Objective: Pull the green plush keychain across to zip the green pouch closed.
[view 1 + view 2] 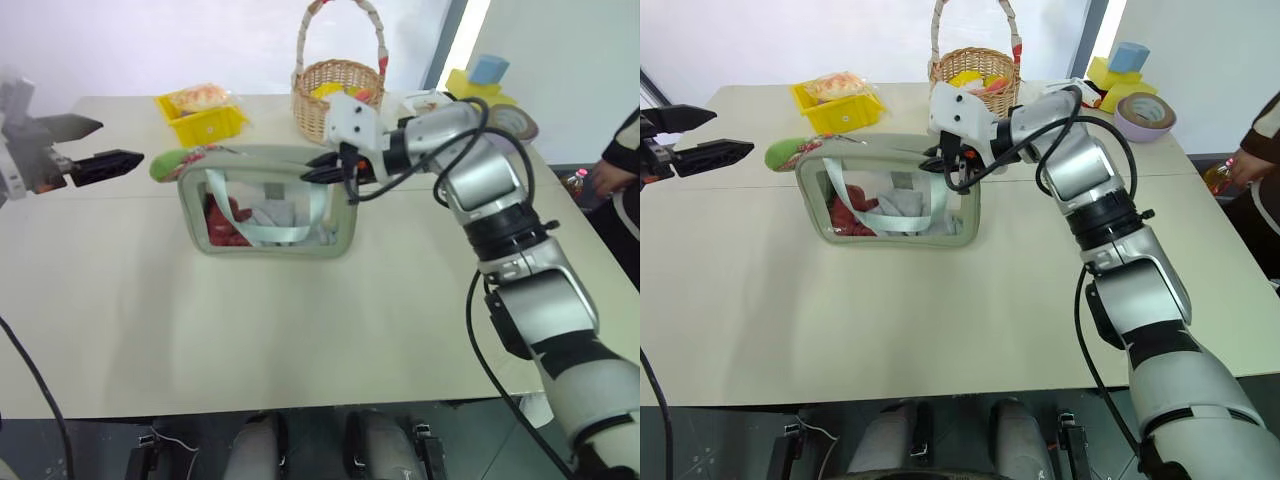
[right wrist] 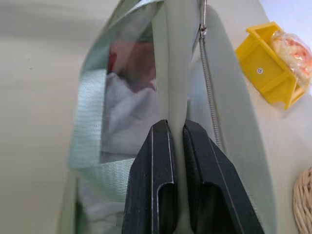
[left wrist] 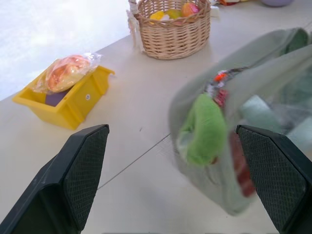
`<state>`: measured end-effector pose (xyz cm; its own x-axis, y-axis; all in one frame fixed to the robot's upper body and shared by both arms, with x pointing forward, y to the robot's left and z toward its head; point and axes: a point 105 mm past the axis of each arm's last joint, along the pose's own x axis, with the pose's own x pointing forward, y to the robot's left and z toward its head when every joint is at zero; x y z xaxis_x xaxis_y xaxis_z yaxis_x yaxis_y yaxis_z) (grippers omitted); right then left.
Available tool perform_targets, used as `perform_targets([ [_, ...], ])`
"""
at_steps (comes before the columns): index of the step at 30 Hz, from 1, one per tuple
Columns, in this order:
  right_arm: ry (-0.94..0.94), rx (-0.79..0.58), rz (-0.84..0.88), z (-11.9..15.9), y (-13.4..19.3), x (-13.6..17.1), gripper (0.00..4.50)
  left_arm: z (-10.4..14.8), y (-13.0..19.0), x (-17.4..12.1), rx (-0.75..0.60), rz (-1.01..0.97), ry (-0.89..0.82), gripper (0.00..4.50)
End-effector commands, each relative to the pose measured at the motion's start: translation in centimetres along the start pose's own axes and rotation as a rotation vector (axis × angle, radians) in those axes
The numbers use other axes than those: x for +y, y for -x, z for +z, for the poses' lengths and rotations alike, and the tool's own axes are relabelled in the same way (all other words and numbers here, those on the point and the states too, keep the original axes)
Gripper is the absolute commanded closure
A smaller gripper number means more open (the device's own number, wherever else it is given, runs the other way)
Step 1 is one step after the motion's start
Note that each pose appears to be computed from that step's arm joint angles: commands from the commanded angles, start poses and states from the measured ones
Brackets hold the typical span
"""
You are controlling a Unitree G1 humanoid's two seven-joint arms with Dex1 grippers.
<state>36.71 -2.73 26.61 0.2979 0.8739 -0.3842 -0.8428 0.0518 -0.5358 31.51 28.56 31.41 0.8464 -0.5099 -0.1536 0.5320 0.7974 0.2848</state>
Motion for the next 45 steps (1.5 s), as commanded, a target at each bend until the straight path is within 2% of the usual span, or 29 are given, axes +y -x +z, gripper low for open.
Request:
perform_targets([
  [1, 0.034, -0.053, 0.014, 1.7, 0.6, 0.8, 4.44, 1.7, 0.3, 0.0, -0.043, 0.008, -0.054, 0.00],
  [6, 0.004, -0.046, 0.061, 1.6, 0.2, 3.0, 4.44, 1.8, -0.1, -0.1, -0.044, -0.006, -0.058, 0.00],
  [9, -0.028, -0.052, 0.090, 2.0, 0.4, 3.9, 3.40, 1.9, -0.2, -0.1, -0.044, -0.012, -0.059, 0.00],
  [13, -0.088, -0.087, 0.042, 3.3, 2.0, 3.0, 1.45, 1.7, -0.1, 0.2, -0.032, -0.006, -0.062, 0.00],
  [16, -0.101, -0.085, 0.004, 3.9, 4.0, 2.4, 1.45, 1.0, 0.4, 0.4, 0.016, 0.000, -0.079, 0.00],
  [21, -0.107, -0.017, -0.011, 2.3, 5.9, 3.0, 1.45, 0.7, 1.5, 0.1, 0.058, -0.026, -0.079, 0.00],
  [26, -0.132, 0.010, -0.023, 0.3, 5.1, 3.5, 1.45, -0.3, 2.2, -1.4, 0.126, -0.092, -0.075, 0.00],
  [30, -0.138, 0.009, -0.031, -0.5, 4.3, 3.3, 1.45, -0.5, 2.3, -2.1, 0.125, -0.106, -0.060, 0.00],
  [33, -0.138, -0.003, -0.012, -0.5, 3.8, 3.5, 2.28, -0.9, 1.9, -3.3, 0.111, -0.132, -0.026, 0.00],
  [37, -0.133, -0.015, 0.015, -0.5, 3.4, 4.0, 4.27, -2.4, 1.6, -5.1, 0.137, -0.168, -0.003, 0.00],
  [38, -0.132, -0.020, 0.021, -0.5, 3.3, 4.1, 4.48, -2.8, 1.5, -5.3, 0.139, -0.165, 0.001, 0.00],
  [42, -0.119, -0.029, 0.034, -0.3, 3.0, 4.5, 4.48, -4.0, 1.0, -5.9, 0.156, -0.159, -0.016, 0.00],
  [45, -0.126, -0.037, 0.035, -0.2, 2.9, 4.7, 4.48, -4.2, 0.0, -5.1, 0.114, -0.084, -0.011, 0.00],
])
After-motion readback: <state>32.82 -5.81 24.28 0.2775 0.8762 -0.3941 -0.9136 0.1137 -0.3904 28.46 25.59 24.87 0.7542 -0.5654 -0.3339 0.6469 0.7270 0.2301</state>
